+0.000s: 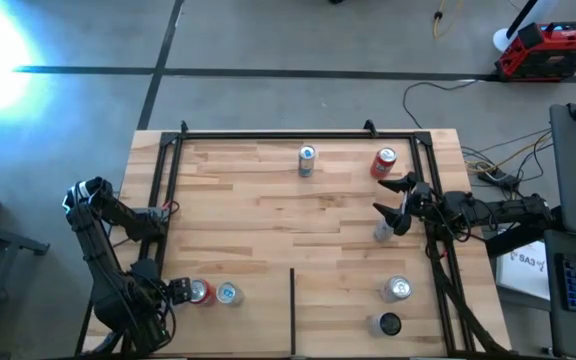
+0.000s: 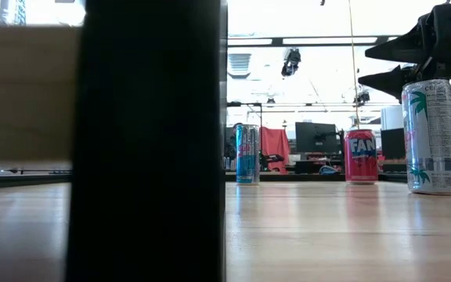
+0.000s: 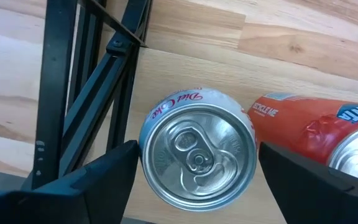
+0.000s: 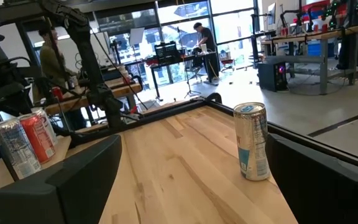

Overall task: Place canned beverage on shelf
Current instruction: Adjust the soda cans on the shelf

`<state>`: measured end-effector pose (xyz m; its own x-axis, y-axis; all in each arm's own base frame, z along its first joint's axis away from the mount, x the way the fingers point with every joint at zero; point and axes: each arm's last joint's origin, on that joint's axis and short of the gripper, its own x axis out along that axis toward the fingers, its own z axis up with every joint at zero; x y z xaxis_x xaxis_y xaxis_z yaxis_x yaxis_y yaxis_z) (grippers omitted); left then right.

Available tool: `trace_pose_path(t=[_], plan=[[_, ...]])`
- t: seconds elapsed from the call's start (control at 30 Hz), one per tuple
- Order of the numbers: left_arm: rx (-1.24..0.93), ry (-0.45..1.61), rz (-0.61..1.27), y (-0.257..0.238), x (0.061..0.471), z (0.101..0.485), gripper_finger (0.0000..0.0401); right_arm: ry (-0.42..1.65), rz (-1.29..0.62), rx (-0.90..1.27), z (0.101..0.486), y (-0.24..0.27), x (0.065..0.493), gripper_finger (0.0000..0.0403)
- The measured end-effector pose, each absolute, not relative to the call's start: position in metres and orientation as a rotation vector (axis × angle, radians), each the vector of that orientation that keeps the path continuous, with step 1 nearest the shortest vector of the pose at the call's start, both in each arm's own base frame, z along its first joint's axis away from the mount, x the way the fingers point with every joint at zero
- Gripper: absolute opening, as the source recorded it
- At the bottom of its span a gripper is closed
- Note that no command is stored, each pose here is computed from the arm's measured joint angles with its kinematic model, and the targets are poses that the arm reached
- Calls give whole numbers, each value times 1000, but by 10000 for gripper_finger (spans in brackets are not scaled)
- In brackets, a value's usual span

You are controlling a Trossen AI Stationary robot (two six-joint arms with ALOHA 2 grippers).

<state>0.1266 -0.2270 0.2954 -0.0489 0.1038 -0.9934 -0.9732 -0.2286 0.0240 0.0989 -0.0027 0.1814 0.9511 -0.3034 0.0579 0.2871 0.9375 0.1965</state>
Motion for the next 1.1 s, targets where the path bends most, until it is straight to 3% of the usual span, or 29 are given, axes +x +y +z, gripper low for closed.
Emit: trace_pose_path(t=[0.33,1.1], plan=[[-1270,1049,1440,-227,126,296,245,-88,-302,187,181,-3,99,382],[-1326,1191,1230,-253,110,297,242,-88,-302,187,181,-3,99,382]])
